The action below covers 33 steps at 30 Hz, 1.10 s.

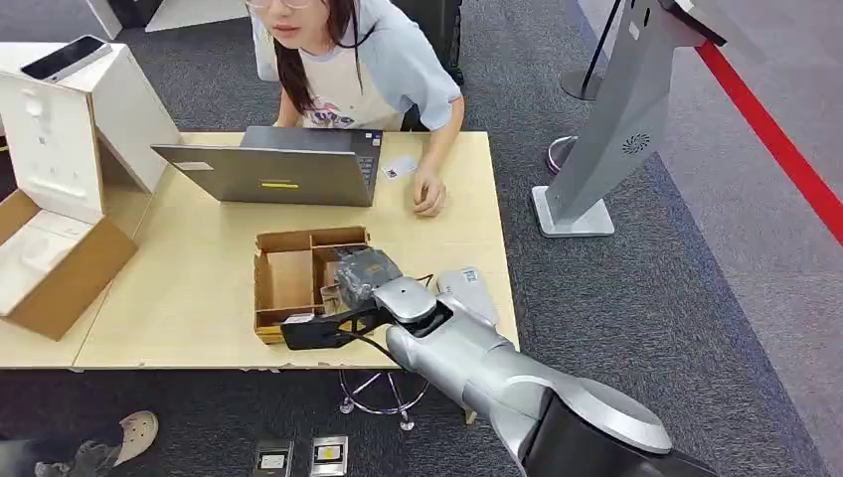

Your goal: Pass the card to the sensor for recognition and then transmit it.

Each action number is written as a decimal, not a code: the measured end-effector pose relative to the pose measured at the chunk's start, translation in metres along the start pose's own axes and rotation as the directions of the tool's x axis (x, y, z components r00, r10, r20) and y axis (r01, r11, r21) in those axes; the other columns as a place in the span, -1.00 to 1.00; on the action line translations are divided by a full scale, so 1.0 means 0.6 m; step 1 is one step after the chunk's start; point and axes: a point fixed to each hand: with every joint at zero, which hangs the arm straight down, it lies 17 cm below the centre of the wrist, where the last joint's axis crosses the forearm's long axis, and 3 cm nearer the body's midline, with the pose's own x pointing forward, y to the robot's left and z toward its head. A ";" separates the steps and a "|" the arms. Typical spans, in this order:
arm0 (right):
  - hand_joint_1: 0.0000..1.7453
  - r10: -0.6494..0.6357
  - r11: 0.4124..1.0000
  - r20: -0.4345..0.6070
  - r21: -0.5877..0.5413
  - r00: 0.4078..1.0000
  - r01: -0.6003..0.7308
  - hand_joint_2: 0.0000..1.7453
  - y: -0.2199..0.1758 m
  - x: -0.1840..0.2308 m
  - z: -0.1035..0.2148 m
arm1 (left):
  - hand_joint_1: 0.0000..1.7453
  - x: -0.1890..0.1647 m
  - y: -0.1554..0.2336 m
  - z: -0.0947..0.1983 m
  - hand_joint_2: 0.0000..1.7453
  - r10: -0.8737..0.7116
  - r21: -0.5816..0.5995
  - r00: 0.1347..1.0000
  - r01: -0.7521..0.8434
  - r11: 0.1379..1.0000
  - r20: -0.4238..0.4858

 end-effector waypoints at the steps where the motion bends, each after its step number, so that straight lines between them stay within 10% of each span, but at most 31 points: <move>1: 1.00 0.000 1.000 0.002 -0.009 1.000 0.000 1.00 -0.003 0.001 0.000 | -1.00 0.000 0.000 0.000 1.00 0.000 0.000 1.000 0.000 1.000 0.000; 33: 1.00 0.049 0.815 0.097 -0.579 0.994 0.016 1.00 -0.320 0.044 0.049 | -1.00 0.007 -0.006 0.001 1.00 -0.033 -0.017 0.999 0.033 0.999 0.031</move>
